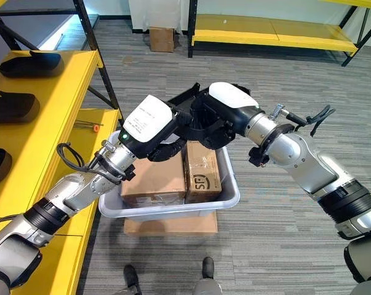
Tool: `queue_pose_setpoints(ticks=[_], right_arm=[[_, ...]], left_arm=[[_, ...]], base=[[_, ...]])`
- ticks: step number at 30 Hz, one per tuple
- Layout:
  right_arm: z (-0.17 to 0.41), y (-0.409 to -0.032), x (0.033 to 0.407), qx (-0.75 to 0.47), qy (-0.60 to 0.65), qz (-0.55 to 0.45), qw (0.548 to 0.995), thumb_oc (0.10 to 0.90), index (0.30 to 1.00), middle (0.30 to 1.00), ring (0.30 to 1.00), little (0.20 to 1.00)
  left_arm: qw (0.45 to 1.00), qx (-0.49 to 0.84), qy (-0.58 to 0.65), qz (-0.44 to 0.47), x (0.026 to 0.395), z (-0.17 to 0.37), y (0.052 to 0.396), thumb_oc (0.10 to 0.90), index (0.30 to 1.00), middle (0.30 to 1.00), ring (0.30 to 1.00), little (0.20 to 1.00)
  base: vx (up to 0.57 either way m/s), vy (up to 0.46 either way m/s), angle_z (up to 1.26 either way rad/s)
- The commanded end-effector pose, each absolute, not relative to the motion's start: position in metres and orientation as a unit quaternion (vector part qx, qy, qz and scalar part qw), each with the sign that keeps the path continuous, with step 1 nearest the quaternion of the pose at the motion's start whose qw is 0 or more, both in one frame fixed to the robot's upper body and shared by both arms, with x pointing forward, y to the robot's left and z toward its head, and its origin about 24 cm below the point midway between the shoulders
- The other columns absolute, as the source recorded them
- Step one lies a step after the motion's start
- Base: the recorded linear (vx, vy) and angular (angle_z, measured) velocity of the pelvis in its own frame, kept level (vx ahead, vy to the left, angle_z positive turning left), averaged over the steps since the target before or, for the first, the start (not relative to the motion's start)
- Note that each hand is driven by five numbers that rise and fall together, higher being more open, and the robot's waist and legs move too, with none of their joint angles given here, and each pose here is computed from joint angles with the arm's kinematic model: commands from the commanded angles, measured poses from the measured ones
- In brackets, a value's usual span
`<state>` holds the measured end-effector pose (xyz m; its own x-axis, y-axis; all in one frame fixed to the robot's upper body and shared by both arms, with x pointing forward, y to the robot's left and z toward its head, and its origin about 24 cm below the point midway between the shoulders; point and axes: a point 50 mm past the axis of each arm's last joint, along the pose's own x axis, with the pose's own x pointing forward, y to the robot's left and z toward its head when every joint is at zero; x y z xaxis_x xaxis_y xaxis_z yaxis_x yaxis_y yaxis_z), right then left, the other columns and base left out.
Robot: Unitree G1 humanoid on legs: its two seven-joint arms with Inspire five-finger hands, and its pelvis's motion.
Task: Move parts from the plastic box to the shelf.
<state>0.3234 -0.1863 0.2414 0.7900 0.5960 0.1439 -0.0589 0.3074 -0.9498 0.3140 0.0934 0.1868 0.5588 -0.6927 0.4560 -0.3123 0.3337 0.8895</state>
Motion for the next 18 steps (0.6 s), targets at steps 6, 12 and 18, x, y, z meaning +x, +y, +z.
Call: queue_pose_setpoints(ticks=[6,12,18], right_arm=[[0.3511,-0.1381,0.2927,-0.418,-0.509,0.169,0.733,0.400,0.300,0.300,0.300,0.300],[0.3501,-0.1391,0.2923,-0.404,-0.512,0.166,0.740,0.486,0.421,0.421,0.421,0.421],[0.3478,-0.1468,0.2886,-0.359,-0.517,0.161,0.760,0.900,1.000,1.000,1.000,1.000]], left_arm=[[0.691,0.567,-0.422,-0.150,0.3241,0.1684,0.0867,0.400,0.300,0.300,0.300,0.300],[0.692,0.568,-0.421,-0.148,0.3238,0.1685,0.0883,0.400,0.300,0.300,0.300,0.300],[0.698,0.571,-0.405,-0.149,0.3236,0.1623,0.0951,0.400,0.300,0.300,0.300,0.300]], base=[[0.00,0.000,-0.01],[0.00,0.000,0.00],[0.00,0.001,-0.01]])
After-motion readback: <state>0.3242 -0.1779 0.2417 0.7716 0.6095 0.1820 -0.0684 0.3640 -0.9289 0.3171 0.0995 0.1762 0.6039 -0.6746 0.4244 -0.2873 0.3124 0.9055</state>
